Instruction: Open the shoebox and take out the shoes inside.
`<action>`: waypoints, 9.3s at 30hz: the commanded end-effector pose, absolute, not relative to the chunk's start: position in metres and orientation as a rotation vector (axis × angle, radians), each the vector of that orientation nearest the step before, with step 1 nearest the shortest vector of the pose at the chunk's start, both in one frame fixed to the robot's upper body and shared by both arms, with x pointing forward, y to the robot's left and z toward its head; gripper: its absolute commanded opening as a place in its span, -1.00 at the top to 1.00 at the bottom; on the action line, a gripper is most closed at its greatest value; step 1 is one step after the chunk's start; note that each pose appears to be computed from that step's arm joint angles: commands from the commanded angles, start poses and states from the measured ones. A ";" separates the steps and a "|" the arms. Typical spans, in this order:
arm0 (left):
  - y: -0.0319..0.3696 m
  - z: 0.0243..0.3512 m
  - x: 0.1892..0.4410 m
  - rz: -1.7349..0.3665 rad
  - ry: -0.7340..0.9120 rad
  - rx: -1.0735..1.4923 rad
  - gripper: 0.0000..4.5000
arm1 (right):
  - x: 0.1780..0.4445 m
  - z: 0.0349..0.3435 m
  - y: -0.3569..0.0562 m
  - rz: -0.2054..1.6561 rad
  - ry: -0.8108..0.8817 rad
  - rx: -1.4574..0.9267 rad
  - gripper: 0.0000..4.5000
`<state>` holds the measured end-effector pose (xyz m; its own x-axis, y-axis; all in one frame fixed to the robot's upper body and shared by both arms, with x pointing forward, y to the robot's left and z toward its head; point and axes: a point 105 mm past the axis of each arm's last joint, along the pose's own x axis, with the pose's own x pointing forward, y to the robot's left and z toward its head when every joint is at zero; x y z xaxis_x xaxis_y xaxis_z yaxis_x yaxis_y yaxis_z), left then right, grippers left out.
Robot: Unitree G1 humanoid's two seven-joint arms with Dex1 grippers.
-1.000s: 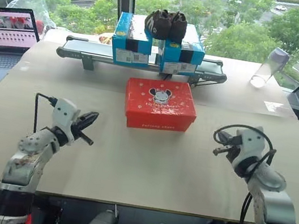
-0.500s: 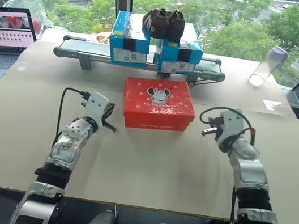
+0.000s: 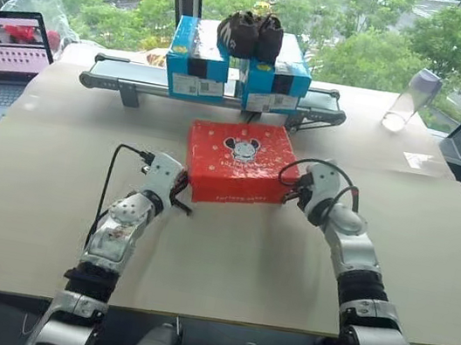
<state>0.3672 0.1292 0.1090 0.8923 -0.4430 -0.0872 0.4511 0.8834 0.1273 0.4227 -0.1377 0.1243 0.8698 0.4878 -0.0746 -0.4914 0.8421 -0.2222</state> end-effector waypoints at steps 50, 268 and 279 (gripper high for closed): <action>0.212 0.165 0.256 -0.845 0.214 0.199 1.00 | 0.366 0.158 -0.203 0.673 0.277 -0.630 0.97; 0.189 0.257 0.223 -1.192 0.066 0.300 -1.00 | 0.328 0.205 -0.011 1.513 0.196 -0.929 -0.99; 0.189 0.256 0.221 -1.184 0.067 0.303 -1.00 | 0.321 0.196 -0.010 1.551 0.223 -0.935 -0.99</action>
